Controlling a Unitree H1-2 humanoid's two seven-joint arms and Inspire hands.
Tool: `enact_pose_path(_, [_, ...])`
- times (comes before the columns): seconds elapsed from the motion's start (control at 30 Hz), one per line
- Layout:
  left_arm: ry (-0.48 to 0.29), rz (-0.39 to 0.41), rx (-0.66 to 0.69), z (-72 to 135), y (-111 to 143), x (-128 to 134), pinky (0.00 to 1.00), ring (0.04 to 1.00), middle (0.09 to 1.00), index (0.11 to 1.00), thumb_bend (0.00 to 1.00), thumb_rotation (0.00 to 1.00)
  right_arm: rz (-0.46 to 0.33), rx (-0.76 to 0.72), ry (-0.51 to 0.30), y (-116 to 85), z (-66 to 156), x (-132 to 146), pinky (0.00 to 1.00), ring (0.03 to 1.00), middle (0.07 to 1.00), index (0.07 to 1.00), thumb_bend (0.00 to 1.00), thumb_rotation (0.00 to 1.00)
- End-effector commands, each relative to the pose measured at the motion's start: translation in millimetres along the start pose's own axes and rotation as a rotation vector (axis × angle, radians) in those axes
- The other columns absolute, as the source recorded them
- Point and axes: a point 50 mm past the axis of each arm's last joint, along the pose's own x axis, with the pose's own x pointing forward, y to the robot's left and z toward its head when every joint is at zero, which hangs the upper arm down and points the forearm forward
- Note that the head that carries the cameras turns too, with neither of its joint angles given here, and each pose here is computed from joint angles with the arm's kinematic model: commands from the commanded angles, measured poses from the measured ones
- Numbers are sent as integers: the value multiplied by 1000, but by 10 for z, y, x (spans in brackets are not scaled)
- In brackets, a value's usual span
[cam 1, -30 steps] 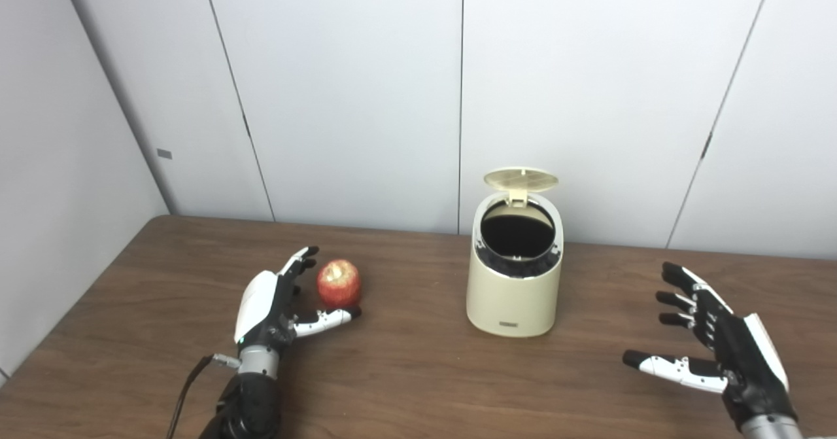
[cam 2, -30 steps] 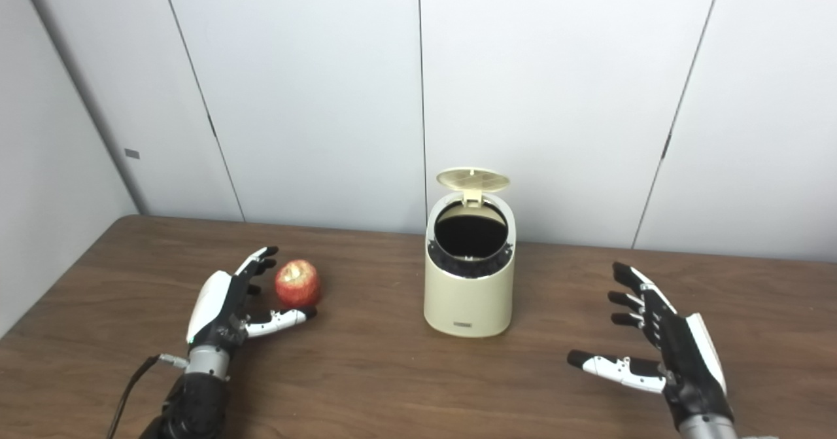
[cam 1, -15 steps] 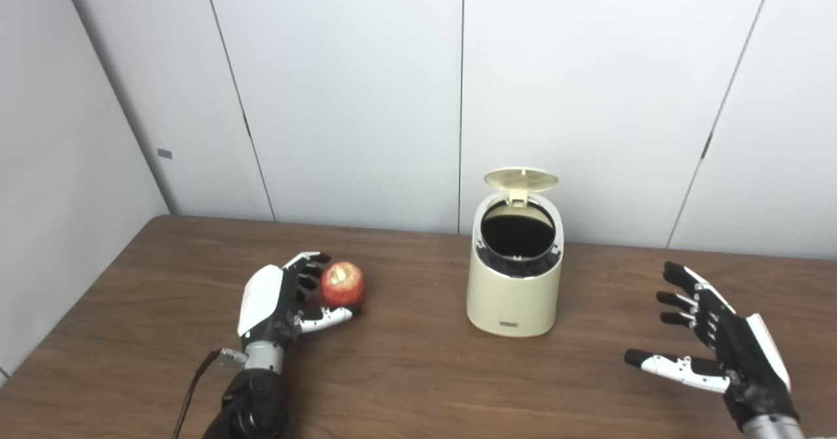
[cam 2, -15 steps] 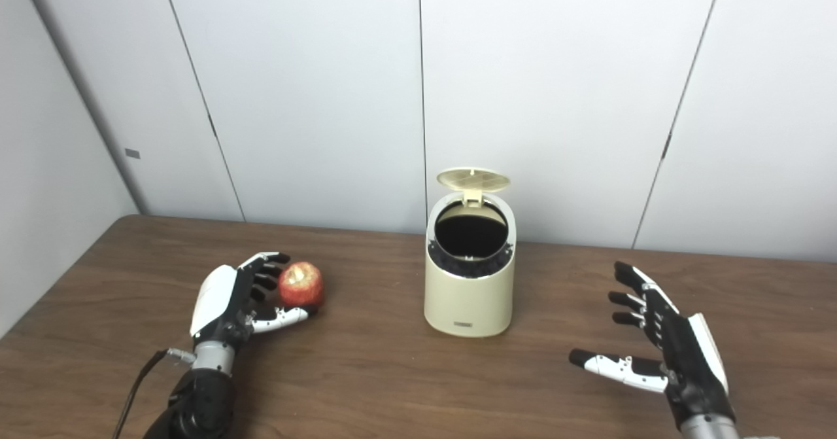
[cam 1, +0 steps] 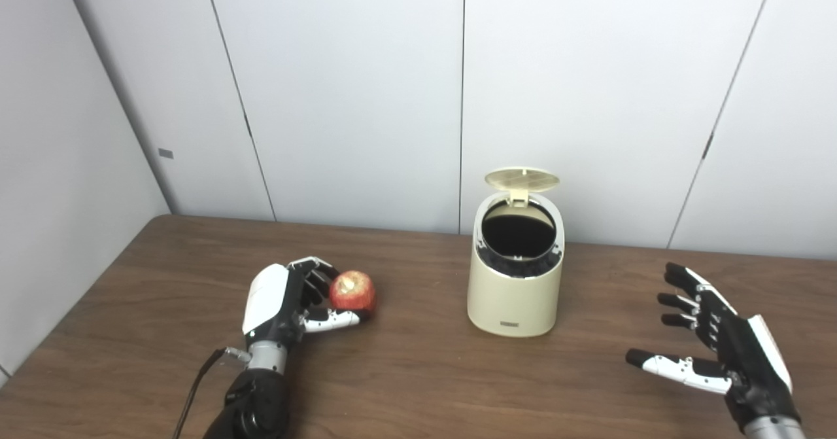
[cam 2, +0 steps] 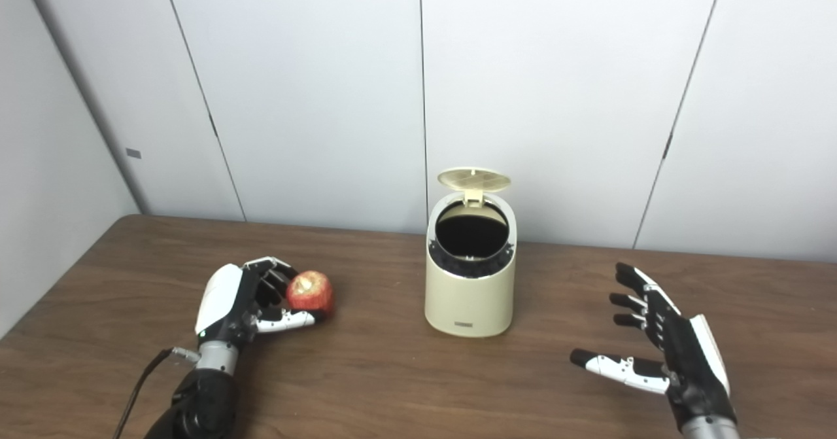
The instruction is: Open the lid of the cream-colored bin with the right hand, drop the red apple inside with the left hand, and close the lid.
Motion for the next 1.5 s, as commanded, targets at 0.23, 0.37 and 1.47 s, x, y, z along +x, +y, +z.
enact_pose_path(0.23, [-131,119,-45,234,-26,-58,255,360,438,499,525,0,-33,-22,-93,-12,183,58,640,776,868,848,755,109])
enact_pose_path(0.37, [-220,166,-54,431,80,-60,317,404,445,501,525,0,-26,-20,-83,21,183,60,644,791,880,856,753,117])
enact_pose_path(1.47, [-513,210,-302,1948,-13,167,292,379,448,502,525,0,0,-85,-90,214,267,130,583,775,877,866,738,169])
